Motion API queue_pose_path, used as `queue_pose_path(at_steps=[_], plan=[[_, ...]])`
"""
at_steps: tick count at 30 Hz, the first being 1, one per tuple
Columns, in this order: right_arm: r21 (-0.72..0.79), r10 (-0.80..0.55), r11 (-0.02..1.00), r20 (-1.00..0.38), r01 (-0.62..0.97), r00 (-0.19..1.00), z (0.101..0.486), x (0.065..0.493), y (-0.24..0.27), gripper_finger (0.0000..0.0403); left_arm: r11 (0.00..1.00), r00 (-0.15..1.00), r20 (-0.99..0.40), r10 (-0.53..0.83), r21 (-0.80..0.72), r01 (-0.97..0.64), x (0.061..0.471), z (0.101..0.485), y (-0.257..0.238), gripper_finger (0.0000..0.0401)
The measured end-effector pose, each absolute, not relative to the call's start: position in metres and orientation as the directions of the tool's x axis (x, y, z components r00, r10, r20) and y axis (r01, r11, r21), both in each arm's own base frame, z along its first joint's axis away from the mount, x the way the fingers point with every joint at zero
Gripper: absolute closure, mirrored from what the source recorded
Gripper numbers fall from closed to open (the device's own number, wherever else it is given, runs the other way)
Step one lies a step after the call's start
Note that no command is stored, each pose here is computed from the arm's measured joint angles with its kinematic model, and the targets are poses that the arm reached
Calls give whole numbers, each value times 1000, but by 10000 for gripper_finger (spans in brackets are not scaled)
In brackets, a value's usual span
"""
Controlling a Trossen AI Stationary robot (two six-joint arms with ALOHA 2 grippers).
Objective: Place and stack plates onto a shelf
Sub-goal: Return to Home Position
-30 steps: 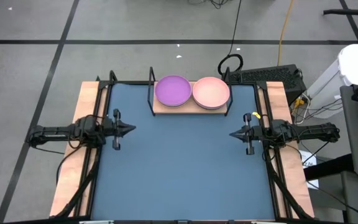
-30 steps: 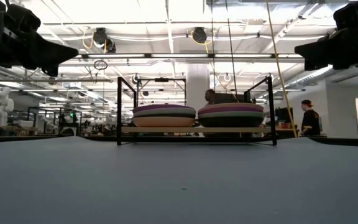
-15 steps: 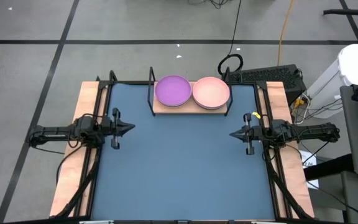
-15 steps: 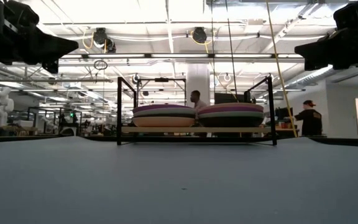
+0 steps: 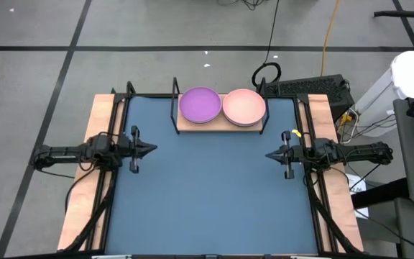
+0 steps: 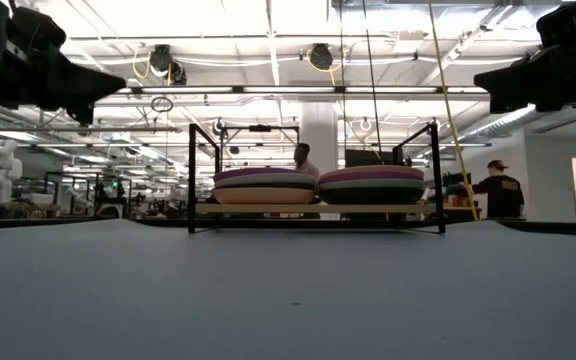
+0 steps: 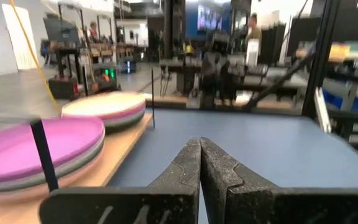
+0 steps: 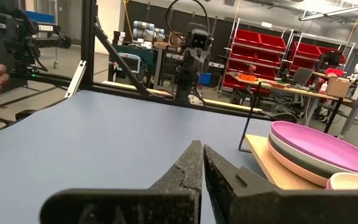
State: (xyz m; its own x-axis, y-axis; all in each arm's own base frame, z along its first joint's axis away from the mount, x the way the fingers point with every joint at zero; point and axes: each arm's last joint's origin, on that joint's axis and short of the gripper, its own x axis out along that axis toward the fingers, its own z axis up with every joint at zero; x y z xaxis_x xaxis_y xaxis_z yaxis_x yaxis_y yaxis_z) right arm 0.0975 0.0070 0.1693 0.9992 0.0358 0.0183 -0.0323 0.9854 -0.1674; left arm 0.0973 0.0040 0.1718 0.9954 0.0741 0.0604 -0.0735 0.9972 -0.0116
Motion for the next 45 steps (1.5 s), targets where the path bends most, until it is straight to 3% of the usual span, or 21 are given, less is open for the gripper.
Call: queue_pose_path(at_steps=[36,45], plan=[[-167,36,985,19,-33,999,169,98,7,403,997,996,30,79,-7,-79,98,169,4,398],[-41,36,999,19,-35,999,169,98,7,403,997,996,30,79,-6,-79,98,169,4,398]])
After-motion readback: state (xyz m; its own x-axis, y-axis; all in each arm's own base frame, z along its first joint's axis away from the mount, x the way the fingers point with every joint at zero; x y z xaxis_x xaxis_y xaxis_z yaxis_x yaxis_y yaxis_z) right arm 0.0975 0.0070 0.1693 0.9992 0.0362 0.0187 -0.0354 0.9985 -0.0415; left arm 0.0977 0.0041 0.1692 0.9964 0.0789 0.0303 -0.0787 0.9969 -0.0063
